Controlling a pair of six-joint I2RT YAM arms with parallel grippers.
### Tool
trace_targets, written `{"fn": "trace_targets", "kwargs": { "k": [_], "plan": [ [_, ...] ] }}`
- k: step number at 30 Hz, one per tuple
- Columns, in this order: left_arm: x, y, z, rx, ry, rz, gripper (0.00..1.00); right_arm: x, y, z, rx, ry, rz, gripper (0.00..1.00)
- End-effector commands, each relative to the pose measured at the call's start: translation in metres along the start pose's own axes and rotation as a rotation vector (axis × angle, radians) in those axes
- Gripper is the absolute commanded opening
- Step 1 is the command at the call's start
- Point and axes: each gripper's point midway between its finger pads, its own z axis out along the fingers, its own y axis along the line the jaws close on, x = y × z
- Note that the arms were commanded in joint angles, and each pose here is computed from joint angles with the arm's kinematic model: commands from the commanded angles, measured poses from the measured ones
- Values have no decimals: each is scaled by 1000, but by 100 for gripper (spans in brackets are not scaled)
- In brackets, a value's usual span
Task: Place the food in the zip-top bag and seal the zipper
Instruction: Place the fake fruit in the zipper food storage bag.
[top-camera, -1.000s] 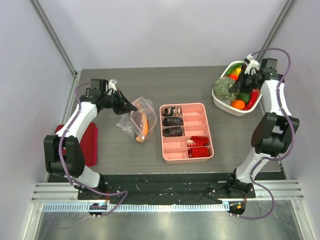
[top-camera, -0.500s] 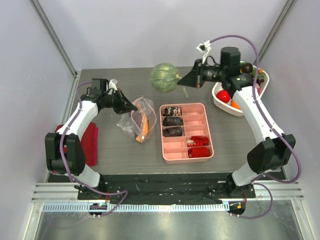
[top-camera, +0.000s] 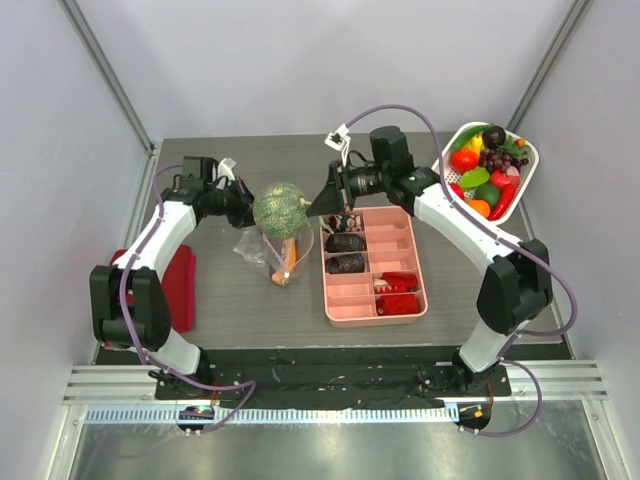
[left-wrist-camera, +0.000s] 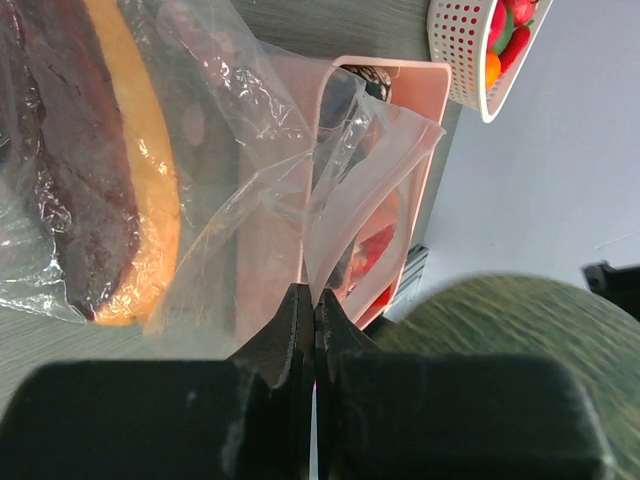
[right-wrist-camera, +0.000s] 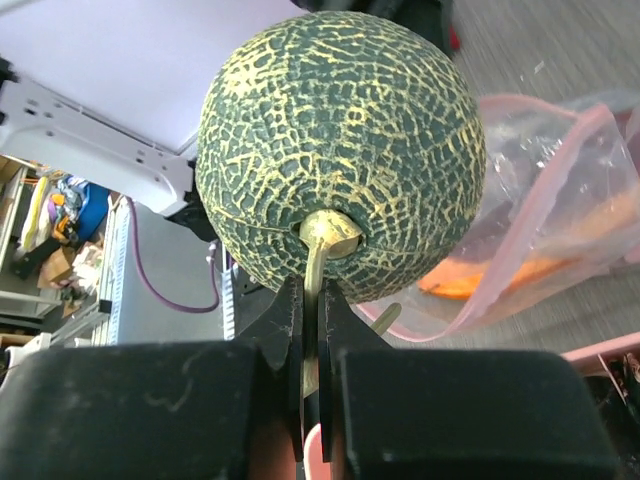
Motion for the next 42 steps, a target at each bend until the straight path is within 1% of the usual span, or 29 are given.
{"fn": "trace_targets", "kwargs": {
  "k": [1, 3, 4, 8, 10, 11, 13, 14, 17, 19, 22, 23, 24, 26, 27, 29, 31, 33, 34, 35, 36, 38, 39, 41, 42],
  "plan": [
    [-8, -21, -8, 61, -13, 38, 0, 12, -19, 11, 23, 22, -28, 1],
    [-8, -20, -8, 61, -13, 36, 0, 20, -29, 13, 49, 50, 15, 1],
    [-7, -21, -9, 63, -12, 37, 0, 25, -37, 13, 91, 66, 33, 1],
    [-6, -21, -11, 69, -6, 32, 0, 39, -51, 10, 161, 101, 65, 1],
    [-6, -22, -11, 72, -2, 29, 0, 55, -56, 8, 191, 141, 94, 1],
    [-6, -21, -10, 72, 1, 23, 0, 60, -62, 5, 212, 157, 67, 1],
    [-6, -19, -10, 73, 3, 15, 0, 74, -69, 1, 250, 200, 79, 1],
    [-6, -20, -10, 77, 3, 16, 0, 79, -76, -2, 280, 220, 44, 1],
    [-5, -19, -10, 83, 11, 5, 0, 90, -95, -10, 381, 259, 46, 1],
    [-4, -19, -9, 87, 18, -2, 0, 91, -99, -11, 409, 272, 70, 1],
    [-1, -20, -9, 98, 34, -12, 0, 84, -106, -6, 446, 259, 141, 1],
    [1, -21, -8, 104, 40, -11, 0, 74, -104, -3, 436, 239, 156, 1],
    [1, -21, -9, 107, 41, -9, 0, 68, -101, 0, 434, 212, 205, 1],
    [3, -20, -10, 104, 47, -6, 0, 52, -92, 7, 407, 170, 239, 1],
    [4, -20, -10, 103, 48, -2, 0, 44, -84, 11, 378, 143, 280, 1],
    [6, -20, -11, 103, 55, 7, 0, 31, -72, 18, 348, 118, 293, 1],
    [9, -18, -11, 96, 65, 1, 0, 27, -68, 24, 345, 109, 311, 1],
    [10, -18, -12, 99, 66, 4, 0, 32, -65, 29, 357, 134, 307, 1],
    [11, -19, -13, 103, 65, 6, 0, 37, -72, 30, 397, 149, 299, 1],
    [10, -21, -13, 111, 66, 2, 0, 42, -76, 29, 424, 177, 238, 1],
    [11, -24, -14, 122, 69, -1, 0, 55, -77, 29, 465, 226, 228, 1],
    [10, -30, -16, 150, 62, 7, 0, 66, -92, 23, 545, 272, 153, 1],
    [11, -32, -16, 161, 66, -12, 0, 73, -96, 20, 585, 300, 132, 1],
    [13, -38, -17, 204, 75, -12, 0, 79, -116, 9, 694, 327, 106, 1],
    [13, -39, -17, 213, 78, -24, 0, 83, -121, 5, 722, 348, 93, 1]
  ]
}}
